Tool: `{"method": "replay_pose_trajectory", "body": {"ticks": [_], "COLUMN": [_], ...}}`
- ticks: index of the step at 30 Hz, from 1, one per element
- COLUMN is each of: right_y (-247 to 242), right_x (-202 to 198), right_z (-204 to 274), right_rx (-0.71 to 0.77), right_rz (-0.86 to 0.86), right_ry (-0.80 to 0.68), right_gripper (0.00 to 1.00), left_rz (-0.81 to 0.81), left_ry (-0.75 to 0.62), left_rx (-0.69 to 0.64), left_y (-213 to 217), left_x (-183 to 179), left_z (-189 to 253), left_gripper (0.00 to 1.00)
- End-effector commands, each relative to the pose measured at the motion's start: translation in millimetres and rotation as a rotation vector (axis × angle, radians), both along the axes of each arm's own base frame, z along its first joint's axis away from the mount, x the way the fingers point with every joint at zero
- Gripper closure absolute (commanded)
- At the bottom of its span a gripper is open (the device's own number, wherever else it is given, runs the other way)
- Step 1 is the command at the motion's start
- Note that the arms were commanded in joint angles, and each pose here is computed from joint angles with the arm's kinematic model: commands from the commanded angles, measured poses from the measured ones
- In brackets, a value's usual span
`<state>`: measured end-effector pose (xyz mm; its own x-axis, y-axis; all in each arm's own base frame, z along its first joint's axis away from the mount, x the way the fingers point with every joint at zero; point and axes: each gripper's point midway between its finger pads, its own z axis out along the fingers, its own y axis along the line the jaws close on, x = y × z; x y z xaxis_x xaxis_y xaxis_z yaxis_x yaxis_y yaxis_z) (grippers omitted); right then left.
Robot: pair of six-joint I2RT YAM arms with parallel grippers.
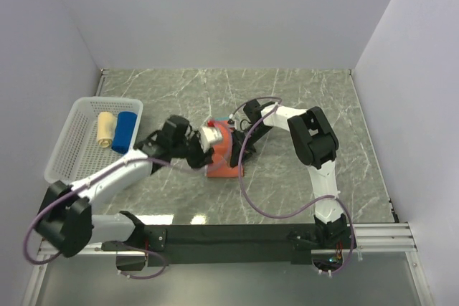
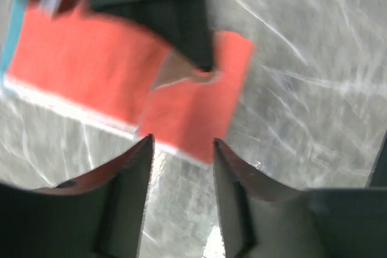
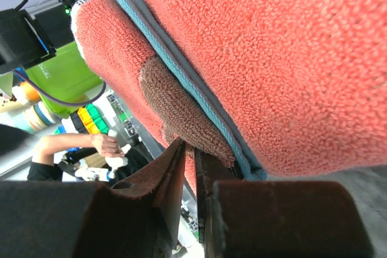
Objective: Roll the towels
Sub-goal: Fold the towel, then roll the towel
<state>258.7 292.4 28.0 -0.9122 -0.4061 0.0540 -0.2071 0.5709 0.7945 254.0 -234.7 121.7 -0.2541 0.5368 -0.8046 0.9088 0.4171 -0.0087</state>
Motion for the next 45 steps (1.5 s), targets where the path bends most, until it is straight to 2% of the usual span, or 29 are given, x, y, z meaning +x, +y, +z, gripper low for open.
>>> {"method": "replay_pose_trajectory", "body": {"ticks": [1, 2, 4, 13, 17, 20, 22, 26, 27, 29, 30, 33, 37, 40, 43, 44, 45], "right_y": [-6, -6, -7, -10, -10, -9, -10, -10, -12, -16, -23, -38, -80, -107, -144, -162, -172], "right_x": [16, 16, 13, 7, 7, 6, 5, 8, 12, 22, 34, 63, 117, 139, 155, 153, 155], "right_z": [-27, -27, -29, -30, -32, -33, -32, -23, -18, -3, 4, 35, 86, 134, 189, 222, 233], "right_rx": [-0.071, -0.072, -0.073, -0.068, -0.070, -0.068, -0.066, -0.045, -0.038, -0.012, 0.002, 0.025, 0.008, -0.008, -0.045, -0.066, -0.079], "right_rz": [0.021, 0.021, 0.026, 0.053, 0.055, 0.057, 0.056, 0.054, 0.044, 0.023, -0.011, -0.074, -0.213, -0.264, -0.325, -0.367, -0.390], "right_ry": [-0.090, -0.086, -0.072, -0.056, -0.047, -0.039, -0.035, -0.050, -0.062, -0.103, -0.127, -0.244, -0.457, -0.620, -0.830, -0.946, -1.031], "right_gripper": [0.80, 0.80, 0.80, 0.72, 0.73, 0.73, 0.73, 0.71, 0.69, 0.61, 0.57, 0.51, 0.46, 0.44, 0.43, 0.43, 0.42], "left_rz": [-0.151, -0.173, -0.224, -0.285, -0.322, -0.335, -0.340, -0.360, -0.376, -0.379, -0.398, -0.390, -0.417, -0.423, -0.408, -0.405, -0.387], "left_ry": [-0.240, -0.280, -0.357, -0.485, -0.513, -0.493, -0.471, -0.355, -0.297, -0.207, -0.102, -0.003, 0.185, 0.289, 0.416, 0.450, 0.513], "left_rx": [0.215, 0.224, 0.249, 0.342, 0.375, 0.399, 0.415, 0.452, 0.483, 0.444, 0.435, 0.400, 0.383, 0.352, 0.322, 0.312, 0.299], "left_y": [5, 2, -8, -33, -36, -37, -36, -30, -23, -23, -14, -13, -6, -8, -7, -9, -5], "left_x": [-13, -16, -24, -23, -25, -24, -24, -32, -37, -39, -50, -48, -62, -60, -56, -53, -52], "left_z": [-28, -27, -33, -63, -81, -93, -97, -111, -116, -114, -120, -113, -117, -118, -120, -116, -124], "left_gripper": [0.48, 0.37, 0.32, 0.29, 0.30, 0.35, 0.45, 0.69, 0.78, 0.88, 0.94, 0.99, 0.99, 0.99, 0.99, 0.99, 0.99]}}
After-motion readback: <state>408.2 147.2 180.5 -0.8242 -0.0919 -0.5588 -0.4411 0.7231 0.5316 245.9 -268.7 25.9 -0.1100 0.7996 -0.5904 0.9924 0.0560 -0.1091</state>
